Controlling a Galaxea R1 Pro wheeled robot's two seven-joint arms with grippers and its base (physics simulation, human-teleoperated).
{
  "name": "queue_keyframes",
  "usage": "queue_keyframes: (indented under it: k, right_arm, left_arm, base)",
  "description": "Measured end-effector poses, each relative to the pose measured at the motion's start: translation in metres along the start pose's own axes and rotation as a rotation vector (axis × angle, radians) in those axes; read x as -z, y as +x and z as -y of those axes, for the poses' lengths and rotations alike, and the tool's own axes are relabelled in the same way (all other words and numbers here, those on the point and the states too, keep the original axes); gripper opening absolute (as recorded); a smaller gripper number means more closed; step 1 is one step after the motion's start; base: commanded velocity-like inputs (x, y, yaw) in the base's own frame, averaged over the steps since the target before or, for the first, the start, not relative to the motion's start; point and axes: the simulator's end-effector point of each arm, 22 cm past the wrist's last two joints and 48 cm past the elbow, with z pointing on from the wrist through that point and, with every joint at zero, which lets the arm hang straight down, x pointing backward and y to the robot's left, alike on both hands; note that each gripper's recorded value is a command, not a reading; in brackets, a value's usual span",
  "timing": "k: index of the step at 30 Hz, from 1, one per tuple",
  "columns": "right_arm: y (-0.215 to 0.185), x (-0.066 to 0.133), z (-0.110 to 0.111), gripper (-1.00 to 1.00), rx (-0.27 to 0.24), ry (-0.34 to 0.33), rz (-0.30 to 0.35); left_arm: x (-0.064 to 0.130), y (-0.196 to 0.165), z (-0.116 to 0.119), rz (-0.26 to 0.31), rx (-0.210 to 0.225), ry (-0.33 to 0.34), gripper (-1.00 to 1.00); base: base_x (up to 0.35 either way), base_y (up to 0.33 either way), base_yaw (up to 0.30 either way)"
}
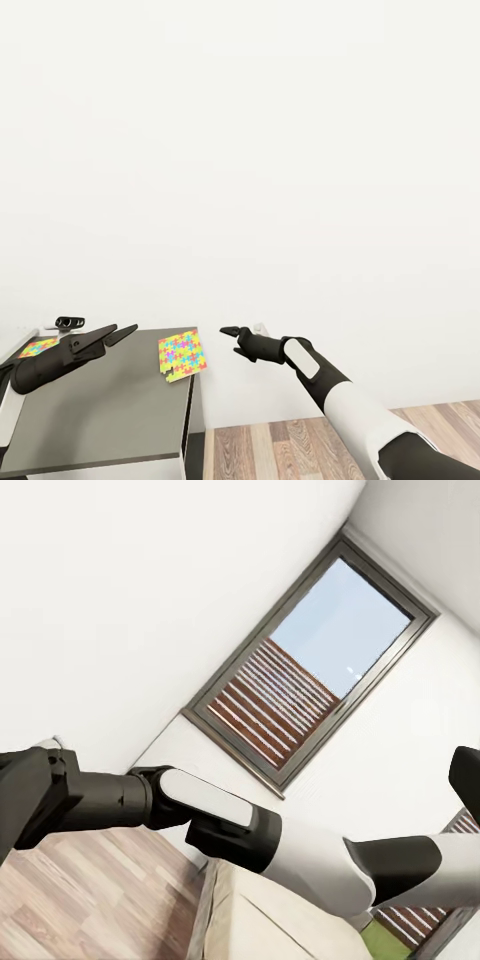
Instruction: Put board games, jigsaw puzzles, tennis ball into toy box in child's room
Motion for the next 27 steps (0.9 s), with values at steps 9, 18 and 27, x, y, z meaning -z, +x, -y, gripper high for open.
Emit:
queue_keyframes:
  k: [9,18,27]
  right_arm:
    - [0.005,0.000,0.000,1.00,-0.009,0.000,-0.022]
    - [0.012,0.000,0.000,1.00,-0.020,0.000,-0.054]
    - [0.023,0.001,0.000,1.00,-0.037,0.002,-0.104]
  left_arm:
    - [0.000,0.000,0.001,-0.001,-0.003,0.000,1.00]
    - [0.000,0.000,0.001,-0.001,-0.003,0.001,1.00]
    - [-0.001,0.000,0.001,-0.002,-0.003,0.001,1.00]
  base:
    - [0.000,0.000,0.000]
    - [0.000,0.000,0.000]
    - [0.000,0.000,0.000]
